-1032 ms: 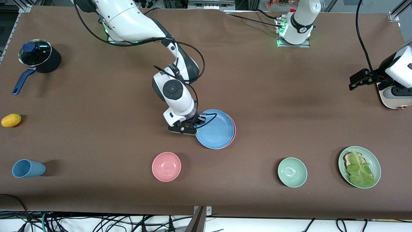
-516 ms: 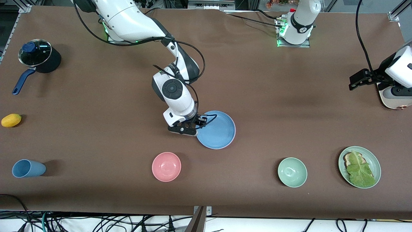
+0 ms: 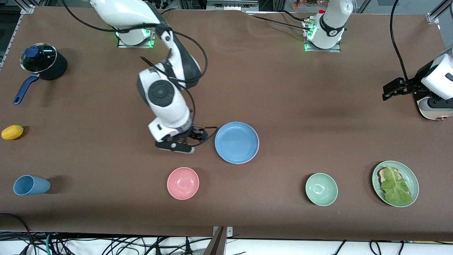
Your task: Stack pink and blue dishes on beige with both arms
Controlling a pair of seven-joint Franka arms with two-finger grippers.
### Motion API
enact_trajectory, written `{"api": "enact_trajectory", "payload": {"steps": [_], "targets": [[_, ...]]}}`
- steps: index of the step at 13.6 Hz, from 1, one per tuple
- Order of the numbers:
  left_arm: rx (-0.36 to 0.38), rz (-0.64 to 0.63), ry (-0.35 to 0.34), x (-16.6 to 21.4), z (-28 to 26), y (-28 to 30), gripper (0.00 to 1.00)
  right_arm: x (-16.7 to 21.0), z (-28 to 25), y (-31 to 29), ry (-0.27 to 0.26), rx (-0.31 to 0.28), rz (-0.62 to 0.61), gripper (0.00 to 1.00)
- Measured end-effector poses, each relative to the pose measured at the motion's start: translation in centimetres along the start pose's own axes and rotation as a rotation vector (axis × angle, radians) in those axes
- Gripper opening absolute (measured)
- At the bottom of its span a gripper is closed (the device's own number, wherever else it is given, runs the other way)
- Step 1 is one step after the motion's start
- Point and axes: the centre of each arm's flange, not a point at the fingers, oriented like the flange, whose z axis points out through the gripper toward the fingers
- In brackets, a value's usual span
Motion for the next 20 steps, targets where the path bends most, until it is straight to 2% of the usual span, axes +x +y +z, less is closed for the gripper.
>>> {"api": "enact_trajectory", "payload": {"steps": [5, 8, 13, 16, 20], "targets": [[0.0, 0.0, 0.009, 0.0, -0.4, 0.0, 1.0, 2.5, -9.8, 9.3, -0.031, -0.064, -0.083, 1.0], [0.0, 0.001, 0.012, 0.1, -0.6, 0.1, 1.0, 2.3, -14.1, 14.1, -0.063, -0.054, -0.12, 1.0], [0.0, 0.003, 0.012, 0.2, -0.5, 0.2, 1.0, 2.1, -16.6, 23.4, -0.141, -0.03, -0.171, 1.0], [0.0, 0.004, 0.013, 0.2, -0.6, 0.2, 1.0, 2.0, -19.0, 28.4, -0.149, 0.005, -0.183, 1.0], [0.0, 0.004, 0.013, 0.2, -0.6, 0.2, 1.0, 0.5, -22.6, 31.7, -0.142, 0.007, -0.168, 1.0]]}}
